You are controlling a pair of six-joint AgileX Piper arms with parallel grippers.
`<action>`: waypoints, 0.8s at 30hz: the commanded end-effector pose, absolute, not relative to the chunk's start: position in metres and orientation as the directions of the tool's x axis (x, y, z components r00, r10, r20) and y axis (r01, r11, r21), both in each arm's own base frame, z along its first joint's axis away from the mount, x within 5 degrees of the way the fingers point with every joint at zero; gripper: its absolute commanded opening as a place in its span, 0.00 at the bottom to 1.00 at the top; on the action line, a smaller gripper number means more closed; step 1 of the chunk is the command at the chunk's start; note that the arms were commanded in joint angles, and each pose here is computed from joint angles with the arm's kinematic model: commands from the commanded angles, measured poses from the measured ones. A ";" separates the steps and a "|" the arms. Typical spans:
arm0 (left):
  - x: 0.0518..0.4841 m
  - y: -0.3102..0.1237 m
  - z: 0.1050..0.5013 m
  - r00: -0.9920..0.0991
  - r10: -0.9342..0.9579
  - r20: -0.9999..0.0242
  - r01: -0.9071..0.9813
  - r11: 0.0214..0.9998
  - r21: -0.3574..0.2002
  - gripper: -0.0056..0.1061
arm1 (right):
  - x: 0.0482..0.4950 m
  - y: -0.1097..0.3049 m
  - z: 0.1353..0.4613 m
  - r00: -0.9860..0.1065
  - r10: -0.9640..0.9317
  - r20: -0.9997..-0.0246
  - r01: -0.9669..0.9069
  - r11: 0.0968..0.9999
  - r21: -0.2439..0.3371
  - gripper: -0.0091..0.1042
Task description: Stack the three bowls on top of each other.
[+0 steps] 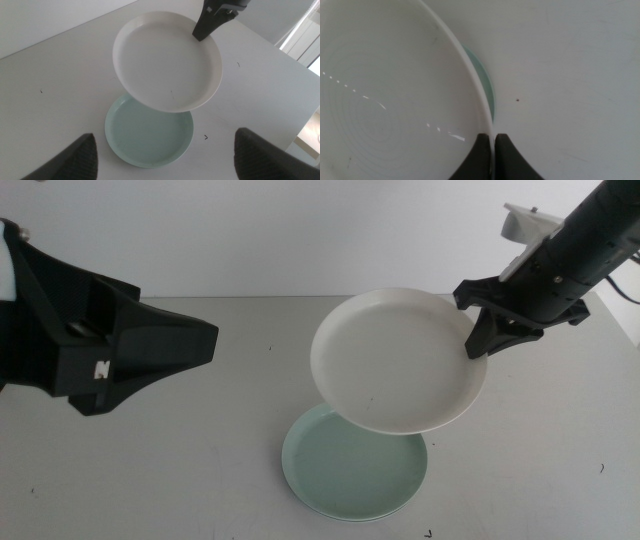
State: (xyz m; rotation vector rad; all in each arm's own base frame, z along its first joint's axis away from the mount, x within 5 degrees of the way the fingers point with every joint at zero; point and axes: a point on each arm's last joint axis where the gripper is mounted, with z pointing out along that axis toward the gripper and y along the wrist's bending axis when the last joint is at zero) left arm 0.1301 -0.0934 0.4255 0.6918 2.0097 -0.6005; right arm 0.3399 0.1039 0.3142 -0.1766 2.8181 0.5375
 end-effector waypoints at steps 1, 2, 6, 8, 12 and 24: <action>0.129 -0.094 0.439 -0.394 0.167 -0.904 0.672 0.723 -0.159 0.96 | 0.337 0.118 0.328 -0.937 -0.079 -0.340 -0.210 0.905 0.369 0.07; 0.129 -0.094 0.439 -0.394 0.167 -0.904 0.672 0.723 -0.159 0.96 | 0.337 0.123 0.324 -0.939 -0.093 -0.332 -0.220 0.903 0.369 0.07; 0.129 -0.094 0.439 -0.394 0.167 -0.904 0.672 0.723 -0.159 0.96 | 0.340 0.141 0.307 -0.946 -0.140 -0.292 -0.245 0.899 0.363 0.07; 0.129 -0.094 0.439 -0.394 0.167 -0.904 0.672 0.723 -0.159 0.96 | 0.343 0.149 0.296 -0.951 -0.157 -0.267 -0.250 0.898 0.362 0.07; 0.129 -0.094 0.439 -0.394 0.167 -0.904 0.672 0.723 -0.159 0.96 | 0.349 0.159 0.277 -0.955 -0.180 -0.235 -0.256 0.901 0.351 0.07; 0.129 -0.094 0.439 -0.394 0.167 -0.904 0.672 0.723 -0.159 0.96 | 0.365 0.170 0.230 -0.967 -0.200 -0.157 -0.242 0.913 0.328 0.07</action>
